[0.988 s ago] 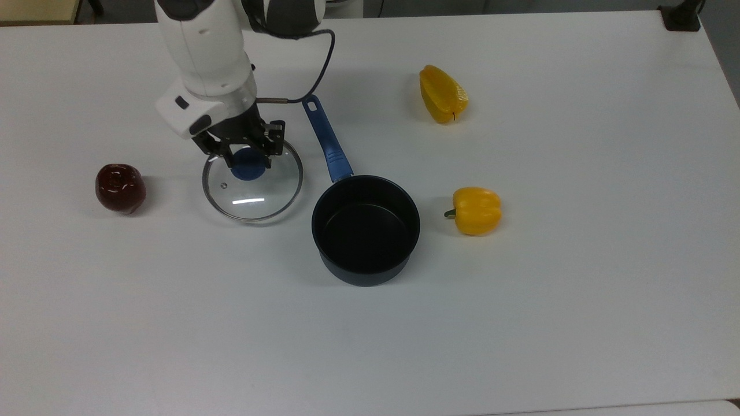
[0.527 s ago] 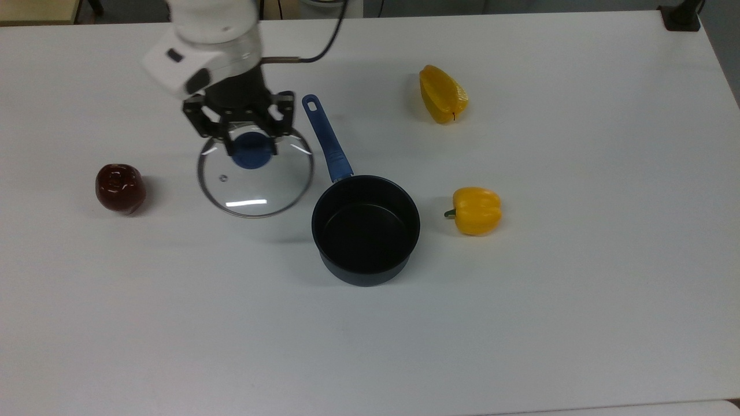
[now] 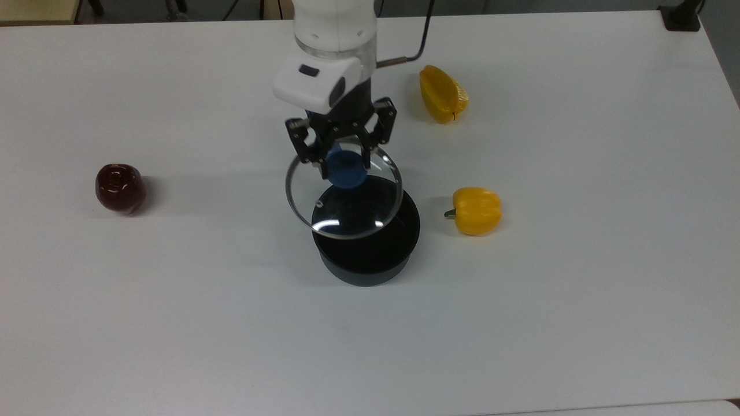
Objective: Close lid
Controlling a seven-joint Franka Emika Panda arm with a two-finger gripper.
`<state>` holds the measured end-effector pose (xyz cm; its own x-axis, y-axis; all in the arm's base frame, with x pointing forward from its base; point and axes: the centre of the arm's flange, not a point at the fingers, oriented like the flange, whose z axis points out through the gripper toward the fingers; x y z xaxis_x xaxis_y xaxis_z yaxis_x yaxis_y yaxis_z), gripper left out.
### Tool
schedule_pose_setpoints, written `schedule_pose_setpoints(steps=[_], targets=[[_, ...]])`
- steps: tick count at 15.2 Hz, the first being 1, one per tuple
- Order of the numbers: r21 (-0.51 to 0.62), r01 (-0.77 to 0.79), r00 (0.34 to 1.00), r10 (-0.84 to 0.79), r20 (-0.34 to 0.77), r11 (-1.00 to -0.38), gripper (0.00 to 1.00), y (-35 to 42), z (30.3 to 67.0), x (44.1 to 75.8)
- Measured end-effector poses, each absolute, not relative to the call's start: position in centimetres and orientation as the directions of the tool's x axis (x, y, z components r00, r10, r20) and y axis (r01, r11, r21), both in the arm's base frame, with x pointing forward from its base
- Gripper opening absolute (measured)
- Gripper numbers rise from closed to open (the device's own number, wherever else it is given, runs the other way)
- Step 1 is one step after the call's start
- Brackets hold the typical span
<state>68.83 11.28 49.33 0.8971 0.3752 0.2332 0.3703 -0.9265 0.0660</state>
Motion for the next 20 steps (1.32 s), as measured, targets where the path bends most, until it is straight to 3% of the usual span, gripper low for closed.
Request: schedule_pose_setpoints(steps=[6, 20], targets=[[0.056, 0.388, 0.891, 0.39, 0.233, -0.92, 0.61, 12.5, 44.2, 70.5], [0.052, 0.393, 0.888, 0.393, 0.239, -0.918, 0.61, 13.0, 43.1, 70.8]])
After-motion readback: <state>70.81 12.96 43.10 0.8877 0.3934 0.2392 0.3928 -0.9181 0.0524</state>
